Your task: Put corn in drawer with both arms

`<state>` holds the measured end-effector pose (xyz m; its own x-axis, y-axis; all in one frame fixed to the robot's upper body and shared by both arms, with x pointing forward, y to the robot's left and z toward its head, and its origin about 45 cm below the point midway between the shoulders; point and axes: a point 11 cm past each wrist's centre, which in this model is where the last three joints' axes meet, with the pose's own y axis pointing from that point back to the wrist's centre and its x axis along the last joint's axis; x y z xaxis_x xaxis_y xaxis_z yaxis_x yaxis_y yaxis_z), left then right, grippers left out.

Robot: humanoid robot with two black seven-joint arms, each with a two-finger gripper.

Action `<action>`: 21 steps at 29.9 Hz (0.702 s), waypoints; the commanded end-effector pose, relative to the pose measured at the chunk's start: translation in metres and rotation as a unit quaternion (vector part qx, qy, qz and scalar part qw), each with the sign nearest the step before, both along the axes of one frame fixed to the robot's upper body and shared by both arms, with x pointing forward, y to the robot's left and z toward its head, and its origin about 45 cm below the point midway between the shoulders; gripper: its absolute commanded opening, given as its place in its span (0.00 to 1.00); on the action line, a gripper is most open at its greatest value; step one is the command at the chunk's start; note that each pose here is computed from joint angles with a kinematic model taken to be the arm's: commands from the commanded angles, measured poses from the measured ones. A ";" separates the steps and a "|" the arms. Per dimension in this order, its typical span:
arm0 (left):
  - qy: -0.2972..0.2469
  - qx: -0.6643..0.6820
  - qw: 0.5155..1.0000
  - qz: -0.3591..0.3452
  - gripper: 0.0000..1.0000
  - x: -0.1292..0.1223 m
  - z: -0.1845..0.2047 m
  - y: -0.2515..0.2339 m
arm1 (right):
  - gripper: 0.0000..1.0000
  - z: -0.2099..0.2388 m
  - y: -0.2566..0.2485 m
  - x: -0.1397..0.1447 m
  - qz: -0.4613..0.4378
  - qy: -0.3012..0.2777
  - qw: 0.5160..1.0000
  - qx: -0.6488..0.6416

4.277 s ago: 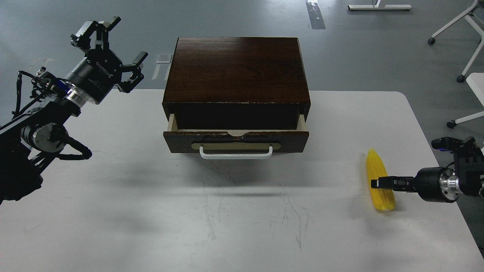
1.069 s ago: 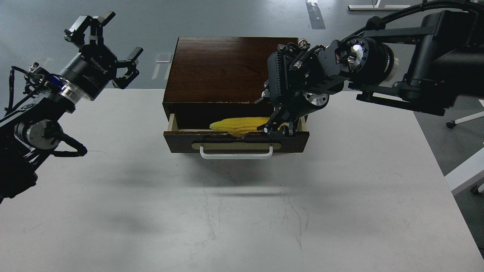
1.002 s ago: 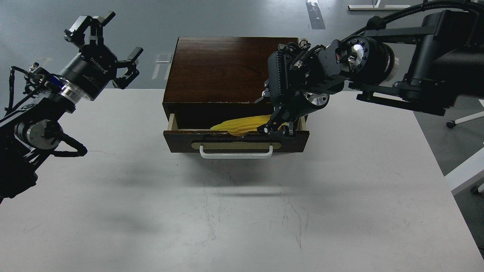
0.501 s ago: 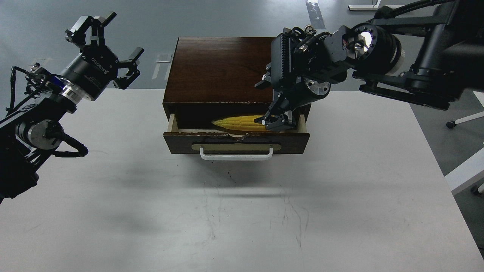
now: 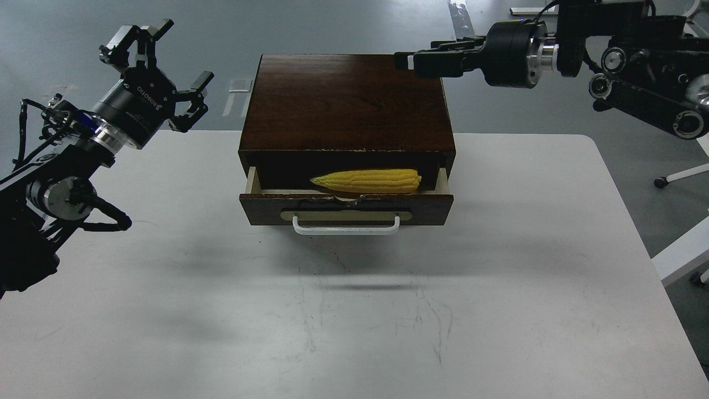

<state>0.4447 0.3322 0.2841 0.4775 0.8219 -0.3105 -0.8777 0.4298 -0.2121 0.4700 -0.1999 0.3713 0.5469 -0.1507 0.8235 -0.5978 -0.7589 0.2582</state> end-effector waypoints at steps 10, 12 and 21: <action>0.004 -0.016 1.000 -0.004 0.98 -0.001 -0.008 -0.010 | 0.99 -0.072 -0.096 0.001 -0.227 0.165 0.866 0.414; 0.007 -0.020 1.000 -0.007 0.98 -0.001 -0.012 -0.015 | 0.99 -0.091 -0.105 -0.004 -0.253 0.190 0.832 0.456; 0.019 -0.028 0.999 -0.013 0.98 -0.003 -0.024 -0.025 | 1.00 -0.156 -0.116 -0.028 -0.314 0.253 0.761 0.509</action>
